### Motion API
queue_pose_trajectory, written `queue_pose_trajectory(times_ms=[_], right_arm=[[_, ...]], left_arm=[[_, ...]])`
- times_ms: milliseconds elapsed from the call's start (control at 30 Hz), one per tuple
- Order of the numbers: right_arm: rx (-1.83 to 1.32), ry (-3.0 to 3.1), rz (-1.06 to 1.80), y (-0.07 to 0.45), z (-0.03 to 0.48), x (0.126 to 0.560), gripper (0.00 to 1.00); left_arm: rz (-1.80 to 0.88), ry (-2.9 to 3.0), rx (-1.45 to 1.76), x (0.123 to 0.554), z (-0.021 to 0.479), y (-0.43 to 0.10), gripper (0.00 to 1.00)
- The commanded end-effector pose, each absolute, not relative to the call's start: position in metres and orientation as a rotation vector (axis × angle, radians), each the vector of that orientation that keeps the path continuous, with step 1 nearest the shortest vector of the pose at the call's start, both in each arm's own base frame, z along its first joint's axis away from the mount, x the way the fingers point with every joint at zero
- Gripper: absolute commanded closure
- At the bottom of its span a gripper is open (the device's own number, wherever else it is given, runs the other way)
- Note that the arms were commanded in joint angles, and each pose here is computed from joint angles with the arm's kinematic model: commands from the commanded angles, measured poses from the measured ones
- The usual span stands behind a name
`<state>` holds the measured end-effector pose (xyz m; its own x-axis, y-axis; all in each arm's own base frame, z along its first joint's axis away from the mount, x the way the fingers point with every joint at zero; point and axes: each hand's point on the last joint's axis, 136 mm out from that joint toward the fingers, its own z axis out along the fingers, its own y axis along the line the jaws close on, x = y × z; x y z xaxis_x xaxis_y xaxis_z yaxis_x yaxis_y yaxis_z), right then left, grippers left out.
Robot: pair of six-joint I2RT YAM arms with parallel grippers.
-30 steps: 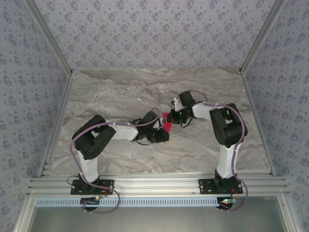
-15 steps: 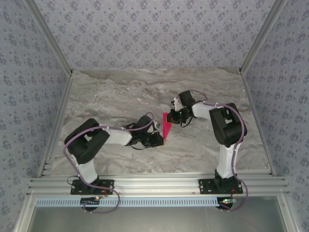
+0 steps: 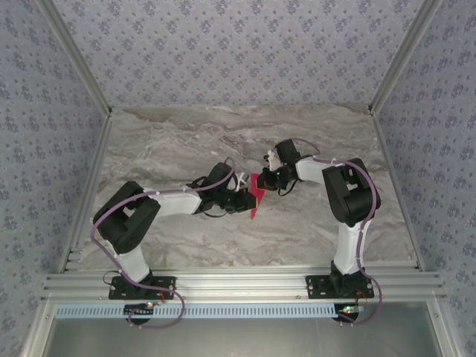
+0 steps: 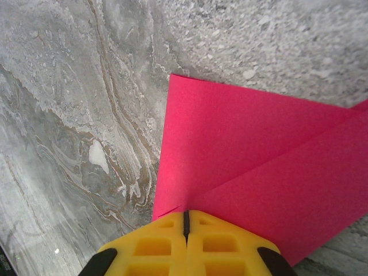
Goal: Fold a paper plane with a square sheet of paper (fold left side to right side)
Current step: Fold the wing for the fifth time at the center of the table.
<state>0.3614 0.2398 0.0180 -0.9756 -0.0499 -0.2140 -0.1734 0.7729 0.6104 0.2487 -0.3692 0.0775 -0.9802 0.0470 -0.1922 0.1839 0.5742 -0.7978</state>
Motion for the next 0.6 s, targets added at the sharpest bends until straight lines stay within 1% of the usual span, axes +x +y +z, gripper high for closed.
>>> queue_pose_trajectory(times_ms=[0, 133, 300, 567], right_arm=[[-0.112, 2.938, 0.794, 0.213, -0.021, 0.345, 0.93], [-0.113, 2.937, 0.800, 0.214, -0.021, 0.344, 0.93], [-0.109, 2.897, 0.853, 0.221, -0.012, 0.350, 0.94], [-0.100, 2.712, 0.978, 0.229, 0.033, 0.369, 0.92]], left_arm=[[-1.388, 2.662, 0.249, 0.256, 0.073, -0.379, 0.90], [-1.346, 2.698, 0.259, 0.261, 0.060, -0.381, 0.89], [-1.222, 2.777, 0.238, 0.258, 0.034, -0.368, 0.89], [-1.096, 2.873, 0.177, 0.248, -0.003, -0.348, 0.91]])
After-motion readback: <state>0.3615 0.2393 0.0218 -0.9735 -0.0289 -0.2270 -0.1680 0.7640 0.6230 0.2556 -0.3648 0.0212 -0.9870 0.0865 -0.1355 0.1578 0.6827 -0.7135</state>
